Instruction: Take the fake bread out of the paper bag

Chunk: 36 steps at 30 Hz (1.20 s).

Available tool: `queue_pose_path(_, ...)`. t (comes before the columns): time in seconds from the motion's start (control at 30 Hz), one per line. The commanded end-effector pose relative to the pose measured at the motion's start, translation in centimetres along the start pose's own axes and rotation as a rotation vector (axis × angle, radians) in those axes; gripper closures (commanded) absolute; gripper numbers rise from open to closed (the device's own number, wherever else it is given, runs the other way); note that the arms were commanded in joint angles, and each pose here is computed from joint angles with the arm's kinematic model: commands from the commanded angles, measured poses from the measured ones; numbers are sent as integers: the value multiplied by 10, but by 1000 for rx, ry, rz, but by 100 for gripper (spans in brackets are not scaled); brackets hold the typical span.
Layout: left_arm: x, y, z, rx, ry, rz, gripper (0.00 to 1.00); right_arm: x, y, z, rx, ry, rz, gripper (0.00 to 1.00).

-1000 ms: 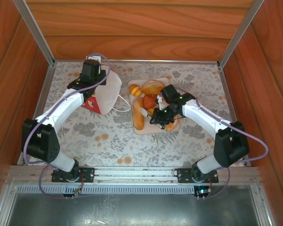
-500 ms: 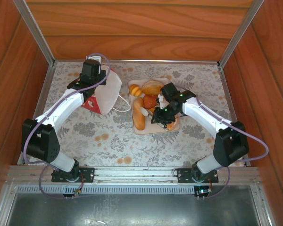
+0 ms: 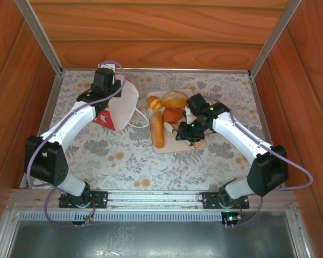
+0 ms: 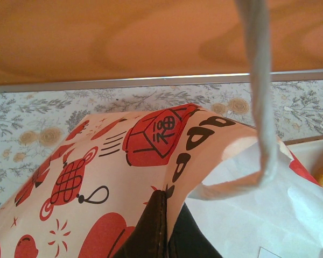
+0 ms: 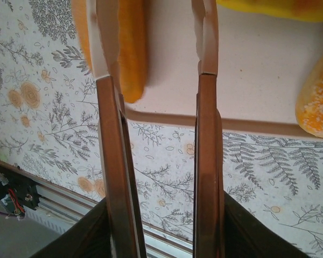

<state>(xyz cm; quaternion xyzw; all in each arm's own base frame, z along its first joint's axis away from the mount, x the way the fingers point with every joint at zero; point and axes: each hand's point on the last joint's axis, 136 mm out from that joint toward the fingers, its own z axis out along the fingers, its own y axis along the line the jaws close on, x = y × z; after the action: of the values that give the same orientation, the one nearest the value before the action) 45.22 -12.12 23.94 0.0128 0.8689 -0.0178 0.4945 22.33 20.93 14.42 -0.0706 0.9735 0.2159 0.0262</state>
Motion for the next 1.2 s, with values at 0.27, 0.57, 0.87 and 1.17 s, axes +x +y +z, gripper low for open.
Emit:
queue_pose_path(0.27, -11, 1, -6, 13, -34, -24, 100, -9, 10, -19, -21, -46, -11, 54)
queue_pose_path(0.57, -12, -4, -15, 50, -41, 36, 100, -13, 33, -61, -63, -143, -29, 55)
queue_pose_path(0.87, -9, -6, -35, 95, -69, 158, 100, -34, 135, -76, -265, -219, -175, 56)
queue_pose_path(1.17, 0, -11, -34, 126, -87, 193, 100, -49, 204, -14, -316, -99, -256, 56)
